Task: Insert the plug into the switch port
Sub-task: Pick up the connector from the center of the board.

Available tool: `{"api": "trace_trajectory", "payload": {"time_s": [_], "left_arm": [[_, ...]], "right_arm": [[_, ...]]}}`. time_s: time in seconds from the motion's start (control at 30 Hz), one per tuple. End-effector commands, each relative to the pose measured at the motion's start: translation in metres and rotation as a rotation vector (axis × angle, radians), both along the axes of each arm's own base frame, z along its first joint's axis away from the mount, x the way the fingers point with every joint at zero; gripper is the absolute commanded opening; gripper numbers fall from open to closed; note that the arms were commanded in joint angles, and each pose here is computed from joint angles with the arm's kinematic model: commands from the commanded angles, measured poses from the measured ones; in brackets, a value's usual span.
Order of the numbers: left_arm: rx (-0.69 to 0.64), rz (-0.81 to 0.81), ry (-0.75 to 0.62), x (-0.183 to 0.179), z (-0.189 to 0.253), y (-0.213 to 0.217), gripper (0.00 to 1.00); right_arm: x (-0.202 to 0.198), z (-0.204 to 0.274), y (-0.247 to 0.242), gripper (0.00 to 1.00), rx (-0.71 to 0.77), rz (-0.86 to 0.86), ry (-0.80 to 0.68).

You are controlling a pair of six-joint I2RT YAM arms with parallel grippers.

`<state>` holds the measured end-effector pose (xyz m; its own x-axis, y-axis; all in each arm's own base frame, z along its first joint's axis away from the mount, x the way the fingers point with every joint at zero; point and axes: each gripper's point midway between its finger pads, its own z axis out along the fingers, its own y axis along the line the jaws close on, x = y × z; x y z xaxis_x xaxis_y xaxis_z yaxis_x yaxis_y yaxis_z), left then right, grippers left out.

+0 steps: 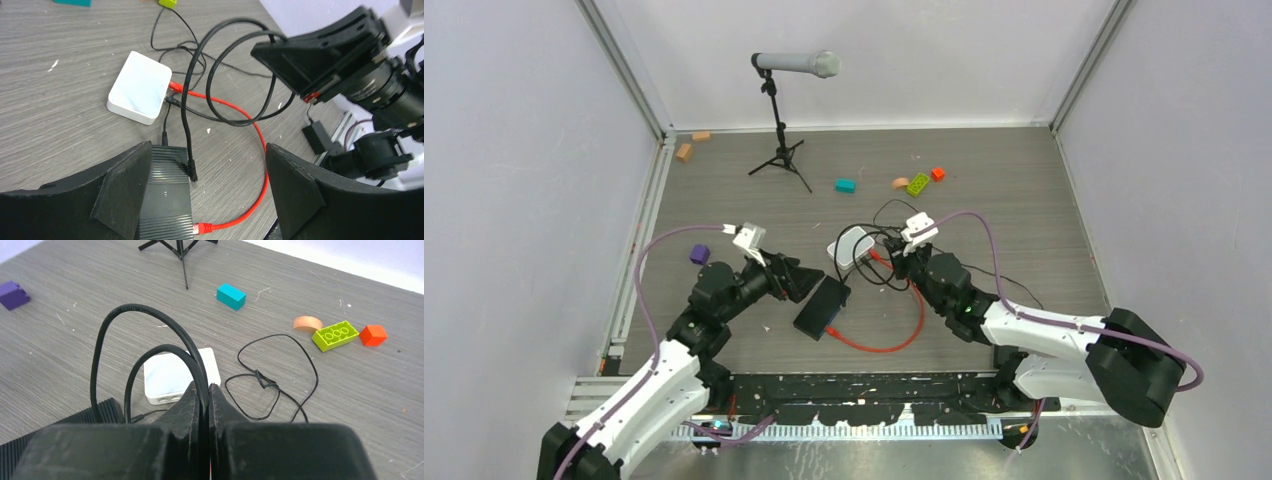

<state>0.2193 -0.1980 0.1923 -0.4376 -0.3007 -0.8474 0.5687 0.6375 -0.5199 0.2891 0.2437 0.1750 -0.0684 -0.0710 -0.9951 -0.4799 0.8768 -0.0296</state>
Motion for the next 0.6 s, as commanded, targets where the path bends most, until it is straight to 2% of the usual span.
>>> {"api": "trace_trajectory", "payload": {"time_s": [0.0, 0.23, 0.43, 0.57], "left_arm": [[-0.007, -0.001, -0.186, 0.012, 0.019, -0.015, 0.83], [0.065, -0.124, -0.221, 0.019, -0.012, -0.052, 0.7], [0.115, -0.133, -0.174, 0.036, -0.036, -0.068, 0.6], [0.124, -0.121, -0.169, 0.042, -0.045, -0.07, 0.59]], "right_arm": [[0.003, 0.052, -0.01, 0.0, 0.307, -0.068, -0.106], [-0.002, 0.058, -0.021, 0.0, 0.39, -0.044, -0.115], [-0.008, 0.065, -0.025, 0.0, 0.409, -0.023, -0.115], [-0.012, 0.065, -0.029, 0.0, 0.41, -0.02, -0.117]]}}
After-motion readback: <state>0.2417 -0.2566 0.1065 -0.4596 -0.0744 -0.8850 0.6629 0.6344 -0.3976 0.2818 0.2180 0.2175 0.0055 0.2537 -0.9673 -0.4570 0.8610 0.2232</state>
